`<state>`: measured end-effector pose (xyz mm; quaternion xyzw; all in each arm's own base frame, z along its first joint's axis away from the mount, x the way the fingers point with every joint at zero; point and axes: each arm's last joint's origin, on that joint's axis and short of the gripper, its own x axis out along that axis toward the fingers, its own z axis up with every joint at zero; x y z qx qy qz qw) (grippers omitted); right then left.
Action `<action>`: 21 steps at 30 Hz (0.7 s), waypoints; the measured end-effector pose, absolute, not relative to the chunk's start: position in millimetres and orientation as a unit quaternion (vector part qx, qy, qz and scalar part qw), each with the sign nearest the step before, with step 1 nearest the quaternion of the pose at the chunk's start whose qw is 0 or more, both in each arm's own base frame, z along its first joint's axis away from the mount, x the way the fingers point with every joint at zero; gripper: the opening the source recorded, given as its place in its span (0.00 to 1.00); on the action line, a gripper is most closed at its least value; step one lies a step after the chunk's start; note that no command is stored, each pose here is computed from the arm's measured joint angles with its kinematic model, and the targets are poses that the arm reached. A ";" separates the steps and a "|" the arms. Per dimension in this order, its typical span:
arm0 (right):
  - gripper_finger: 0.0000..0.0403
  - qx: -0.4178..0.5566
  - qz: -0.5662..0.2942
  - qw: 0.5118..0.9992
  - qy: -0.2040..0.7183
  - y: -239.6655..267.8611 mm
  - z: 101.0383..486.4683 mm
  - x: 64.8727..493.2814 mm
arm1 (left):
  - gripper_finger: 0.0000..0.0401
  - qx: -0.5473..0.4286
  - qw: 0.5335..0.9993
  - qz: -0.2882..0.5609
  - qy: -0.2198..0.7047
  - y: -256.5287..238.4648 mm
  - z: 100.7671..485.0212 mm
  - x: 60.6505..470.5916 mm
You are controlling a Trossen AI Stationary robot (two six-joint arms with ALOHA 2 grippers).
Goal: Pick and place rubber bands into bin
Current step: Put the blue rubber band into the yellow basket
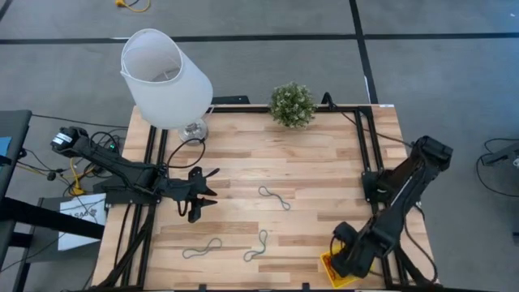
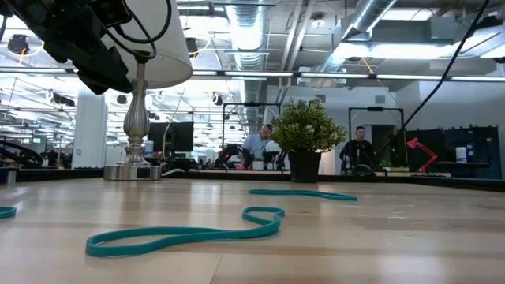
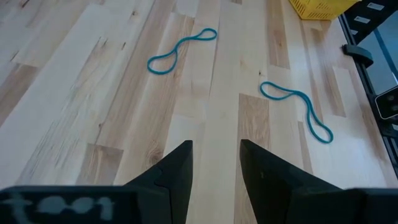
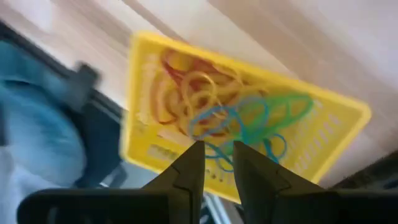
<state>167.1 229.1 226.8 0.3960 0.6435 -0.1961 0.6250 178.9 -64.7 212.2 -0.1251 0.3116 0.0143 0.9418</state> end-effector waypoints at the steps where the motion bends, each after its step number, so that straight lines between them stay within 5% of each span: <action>1: 0.19 0.397 -0.190 0.635 0.634 225.0 231.9 167.4 | 0.30 -0.125 0.942 0.014 0.312 -64.7 212.2 178.9; 7: 0.19 0.339 -0.141 0.753 0.546 201.5 255.8 173.4 | 0.30 -0.123 0.943 0.020 0.310 -64.3 212.3 179.0; 13: 0.19 0.153 -0.179 0.893 0.383 178.7 262.7 194.2 | 0.30 -0.123 0.943 0.021 0.309 -64.2 212.3 179.0; 21: 0.19 0.096 -0.311 0.886 0.330 144.2 242.8 236.6 | 0.30 -0.108 0.945 0.017 0.309 -64.2 212.2 179.0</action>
